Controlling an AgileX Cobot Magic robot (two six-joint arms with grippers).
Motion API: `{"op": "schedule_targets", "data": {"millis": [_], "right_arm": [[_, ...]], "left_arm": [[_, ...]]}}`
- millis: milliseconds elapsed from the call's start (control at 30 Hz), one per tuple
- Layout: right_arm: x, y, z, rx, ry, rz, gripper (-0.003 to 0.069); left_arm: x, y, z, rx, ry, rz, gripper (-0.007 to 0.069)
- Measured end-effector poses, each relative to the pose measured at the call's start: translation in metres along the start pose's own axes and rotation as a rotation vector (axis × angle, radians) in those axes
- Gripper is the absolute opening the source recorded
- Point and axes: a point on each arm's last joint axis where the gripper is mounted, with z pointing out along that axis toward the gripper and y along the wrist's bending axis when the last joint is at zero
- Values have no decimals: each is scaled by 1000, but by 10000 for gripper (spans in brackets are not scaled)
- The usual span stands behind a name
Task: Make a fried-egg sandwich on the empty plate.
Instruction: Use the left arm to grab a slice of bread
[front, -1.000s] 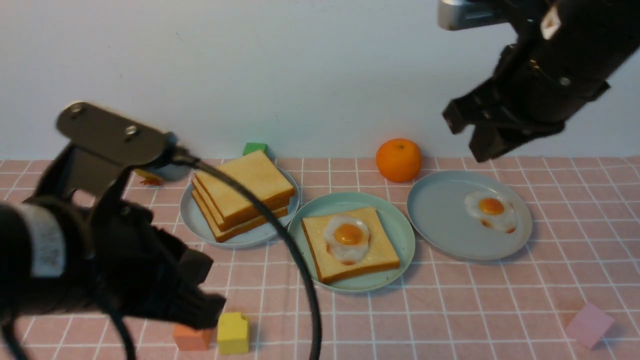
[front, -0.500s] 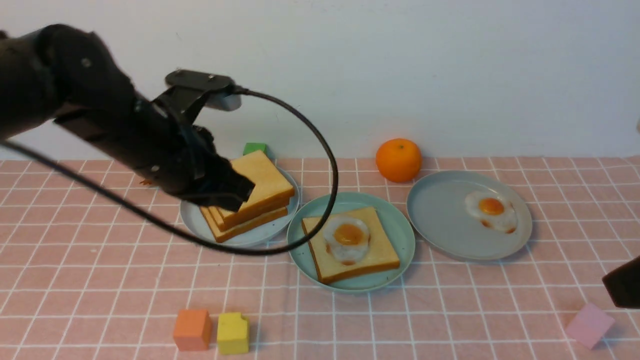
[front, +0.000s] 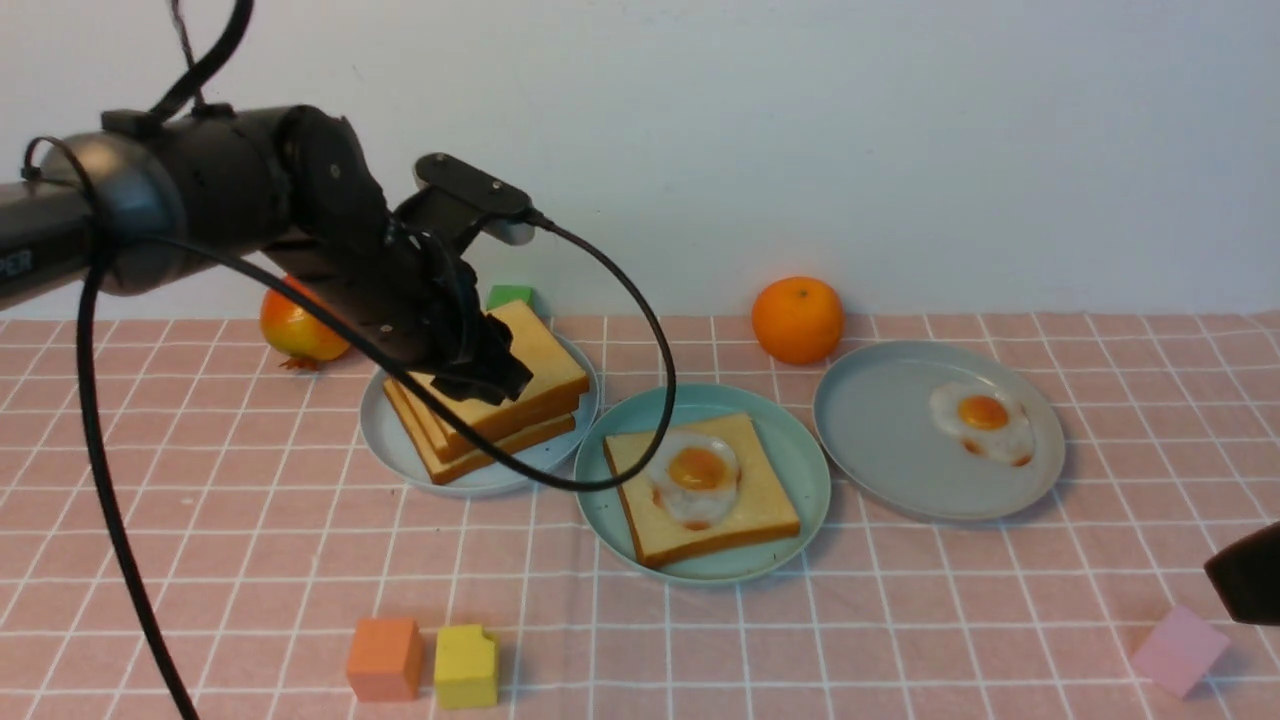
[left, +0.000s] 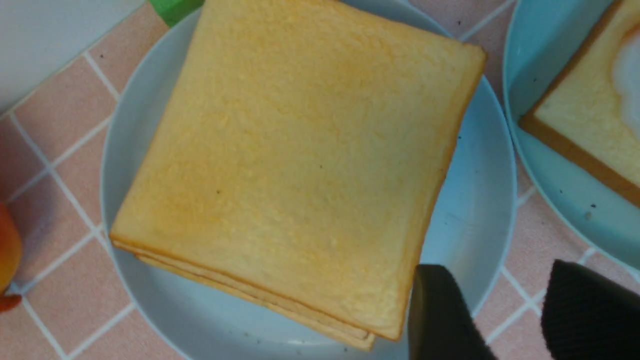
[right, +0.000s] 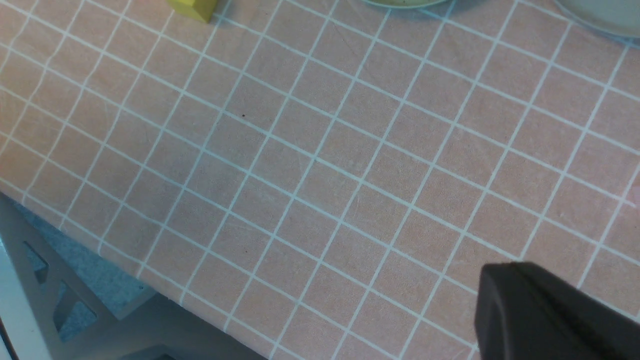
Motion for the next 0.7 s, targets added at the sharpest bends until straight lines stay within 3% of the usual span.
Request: {"op": "schedule_targets", "data": {"millis": [167,700], "right_arm": [[0,1,0,-11,-1,-3,14],[0,1,0,-11,-3,-8,22]], "left_arm": [[5,3,23,-11,3,115,430],[14,11,55,-75,21,258,424]]}}
